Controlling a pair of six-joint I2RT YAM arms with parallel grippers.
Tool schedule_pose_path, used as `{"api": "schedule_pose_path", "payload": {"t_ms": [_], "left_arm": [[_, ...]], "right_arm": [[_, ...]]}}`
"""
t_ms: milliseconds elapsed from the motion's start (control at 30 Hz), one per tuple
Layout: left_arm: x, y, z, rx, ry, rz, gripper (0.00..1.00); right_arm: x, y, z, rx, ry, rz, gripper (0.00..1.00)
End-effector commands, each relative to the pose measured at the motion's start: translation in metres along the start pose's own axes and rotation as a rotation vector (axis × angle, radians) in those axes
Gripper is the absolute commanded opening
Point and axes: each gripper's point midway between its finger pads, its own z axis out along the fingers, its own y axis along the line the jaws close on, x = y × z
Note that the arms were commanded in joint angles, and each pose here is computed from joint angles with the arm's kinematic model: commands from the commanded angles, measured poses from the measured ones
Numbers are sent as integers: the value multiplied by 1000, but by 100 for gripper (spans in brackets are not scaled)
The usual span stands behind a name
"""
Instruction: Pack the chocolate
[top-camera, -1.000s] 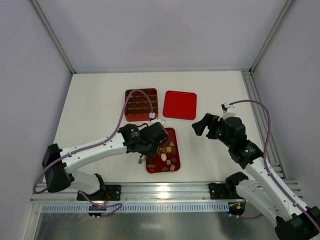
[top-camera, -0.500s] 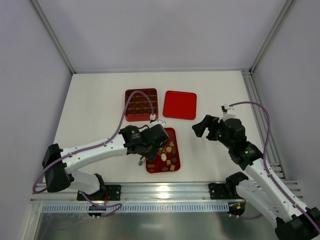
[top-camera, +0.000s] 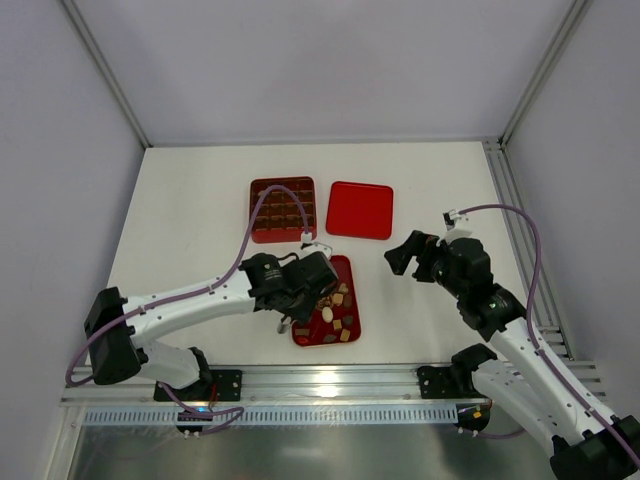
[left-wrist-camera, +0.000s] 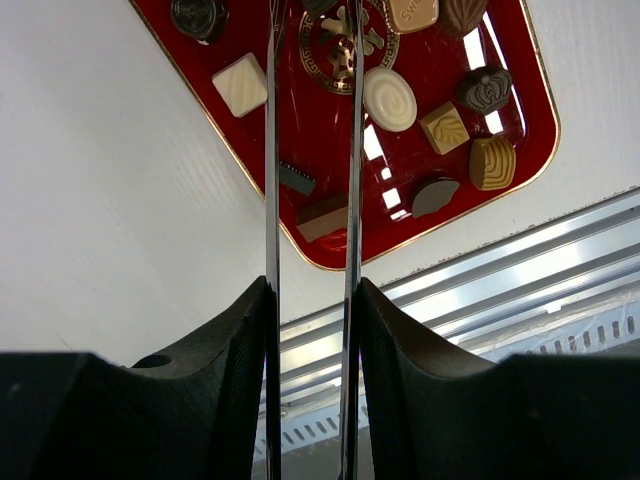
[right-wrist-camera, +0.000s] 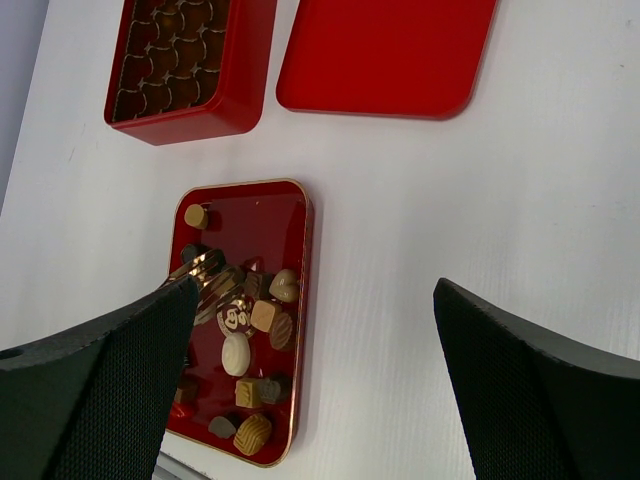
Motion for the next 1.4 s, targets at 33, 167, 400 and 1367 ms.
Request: {"api": "schedule_pose_path", "payload": {"t_ms": [33,167,400,1367], "left_arm": [[-7,-5,-1,19,-40,-25,39],[-7,-4,2,6,-41,-24,39],[-8,-5,5,1,-39,-17,38],[-82,30,-38,-40,-199,-56,24]], "right_arm": [[-7,3,-1,-11,-37,9,100],[-7,4,-1,-13,-35,9,100],[-7,3,-2,-13,-37,10,100],[-11,6,-2,-14,-40,-4,100]]}}
